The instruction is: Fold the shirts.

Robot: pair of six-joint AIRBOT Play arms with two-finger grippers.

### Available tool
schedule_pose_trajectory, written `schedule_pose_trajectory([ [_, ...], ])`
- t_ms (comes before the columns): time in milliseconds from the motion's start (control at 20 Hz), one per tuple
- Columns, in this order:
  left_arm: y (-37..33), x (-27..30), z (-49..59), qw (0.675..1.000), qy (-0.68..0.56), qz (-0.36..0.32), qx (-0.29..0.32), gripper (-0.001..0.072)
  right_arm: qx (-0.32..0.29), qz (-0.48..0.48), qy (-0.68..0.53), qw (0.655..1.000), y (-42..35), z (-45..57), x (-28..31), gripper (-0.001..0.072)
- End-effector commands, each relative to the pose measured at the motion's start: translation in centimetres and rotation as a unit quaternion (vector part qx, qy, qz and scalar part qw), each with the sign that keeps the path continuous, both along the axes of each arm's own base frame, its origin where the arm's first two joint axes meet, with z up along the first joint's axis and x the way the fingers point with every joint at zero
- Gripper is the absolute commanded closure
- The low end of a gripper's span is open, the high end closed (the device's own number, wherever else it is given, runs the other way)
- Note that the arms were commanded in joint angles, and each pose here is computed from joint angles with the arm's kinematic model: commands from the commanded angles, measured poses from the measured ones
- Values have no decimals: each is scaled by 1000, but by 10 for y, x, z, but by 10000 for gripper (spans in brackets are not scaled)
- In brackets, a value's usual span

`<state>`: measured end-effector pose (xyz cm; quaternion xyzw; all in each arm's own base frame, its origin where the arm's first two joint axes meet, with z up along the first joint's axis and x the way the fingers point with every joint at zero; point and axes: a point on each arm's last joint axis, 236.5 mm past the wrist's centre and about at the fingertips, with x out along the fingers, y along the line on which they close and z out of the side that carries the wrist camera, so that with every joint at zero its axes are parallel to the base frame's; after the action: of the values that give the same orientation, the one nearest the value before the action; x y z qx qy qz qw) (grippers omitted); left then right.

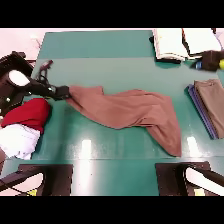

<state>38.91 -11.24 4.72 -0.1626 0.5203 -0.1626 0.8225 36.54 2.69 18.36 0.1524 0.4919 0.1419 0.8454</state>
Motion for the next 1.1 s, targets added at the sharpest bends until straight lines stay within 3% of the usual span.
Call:
schedule_pose_trajectory([
  [0, 25, 22, 35, 999, -42, 22, 12, 683, 38, -92, 103, 990, -49, -108, -24, 264],
  [50, 25, 21, 34, 999, -41, 21, 12, 683, 48, -103, 132, 985, -54, -137, -30, 206],
  [350, 24, 19, 33, 999, -35, 19, 12, 682, 146, -117, 177, 966, -31, -223, -2, 212],
  [750, 24, 19, 33, 999, -35, 19, 13, 683, 109, -36, 170, 979, 26, -258, 71, 212],
  [1000, 24, 18, 32, 999, -33, 18, 13, 683, 106, 6, 177, 979, 59, -262, 84, 215],
  [1050, 24, 18, 32, 999, -33, 17, 13, 683, 102, 14, 171, 980, 63, -260, 85, 302],
])
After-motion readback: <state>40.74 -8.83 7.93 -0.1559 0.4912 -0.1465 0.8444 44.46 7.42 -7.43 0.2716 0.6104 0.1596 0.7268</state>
